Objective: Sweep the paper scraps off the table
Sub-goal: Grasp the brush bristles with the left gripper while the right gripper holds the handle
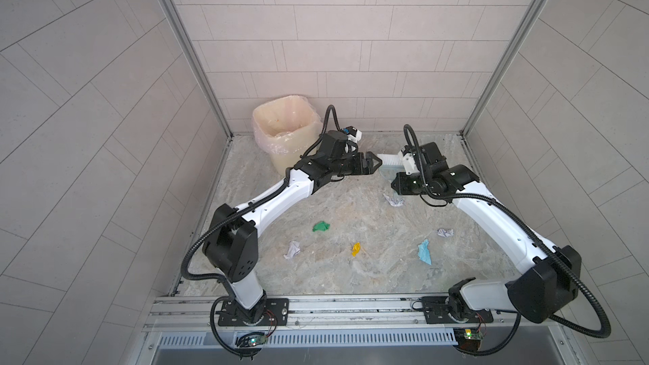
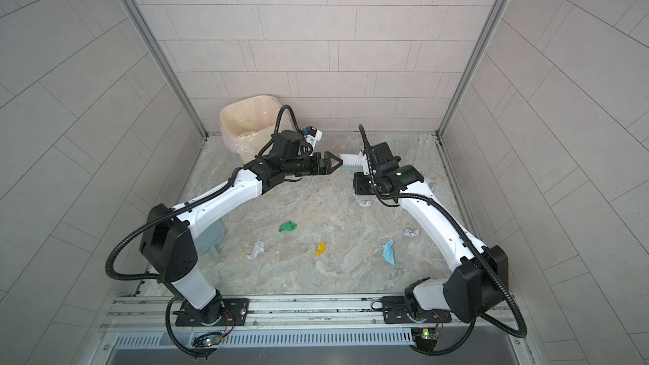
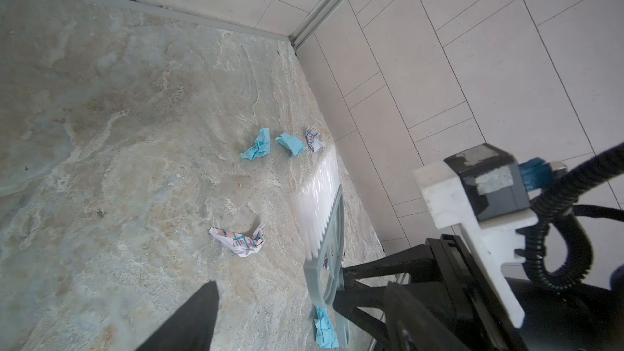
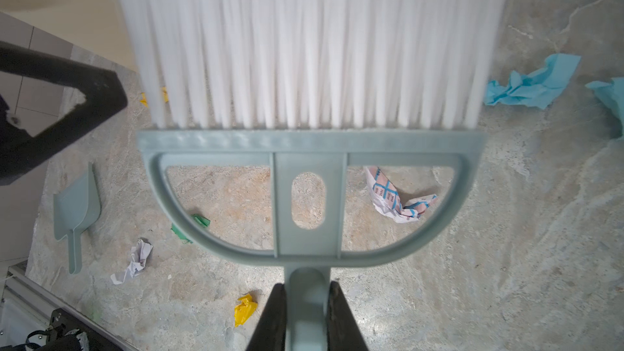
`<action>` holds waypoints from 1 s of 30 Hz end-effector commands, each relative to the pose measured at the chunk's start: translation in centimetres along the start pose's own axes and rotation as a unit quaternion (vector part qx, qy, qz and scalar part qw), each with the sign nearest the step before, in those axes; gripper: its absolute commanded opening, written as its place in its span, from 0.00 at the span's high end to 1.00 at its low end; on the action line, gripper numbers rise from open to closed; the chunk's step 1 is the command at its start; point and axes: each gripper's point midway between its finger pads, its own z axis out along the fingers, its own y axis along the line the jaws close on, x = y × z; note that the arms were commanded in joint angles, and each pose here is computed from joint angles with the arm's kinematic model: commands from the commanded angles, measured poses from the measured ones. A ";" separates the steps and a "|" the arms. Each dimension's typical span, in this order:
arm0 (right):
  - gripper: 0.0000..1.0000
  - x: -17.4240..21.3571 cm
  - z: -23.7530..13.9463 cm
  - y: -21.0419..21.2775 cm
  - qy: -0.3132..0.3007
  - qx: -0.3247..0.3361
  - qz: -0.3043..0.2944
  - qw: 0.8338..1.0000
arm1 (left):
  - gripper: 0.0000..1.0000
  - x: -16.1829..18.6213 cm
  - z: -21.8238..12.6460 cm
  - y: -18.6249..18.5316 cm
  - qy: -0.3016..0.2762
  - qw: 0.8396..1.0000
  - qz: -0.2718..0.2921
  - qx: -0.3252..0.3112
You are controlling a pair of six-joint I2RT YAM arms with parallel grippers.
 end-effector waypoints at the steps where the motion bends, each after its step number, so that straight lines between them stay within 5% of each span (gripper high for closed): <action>1: 1.00 -0.9 -0.3 1.4 -0.011 -0.014 -0.022 1.000 | 0.24 0.1 1.0 -0.3 0.000 1.000 -0.016 0.019; 13: 1.00 -0.8 -0.2 3.2 -0.001 -0.021 -0.069 0.997 | 0.54 0.1 2.4 0.0 0.004 1.000 -0.027 0.012; 20: 1.00 -1.0 -0.3 3.1 -0.004 -0.012 -0.076 0.997 | 0.93 0.3 2.8 0.1 0.000 0.999 -0.050 0.015; 23: 0.98 -1.3 -0.6 2.9 -0.011 -0.006 -0.077 0.997 | 1.00 0.2 2.6 0.4 -0.011 0.998 -0.062 0.013; 30: 0.47 -3.0 -2.5 2.1 -0.065 -0.059 -0.018 0.996 | 1.00 -2.6 -0.3 1.6 -0.094 0.990 -0.102 0.023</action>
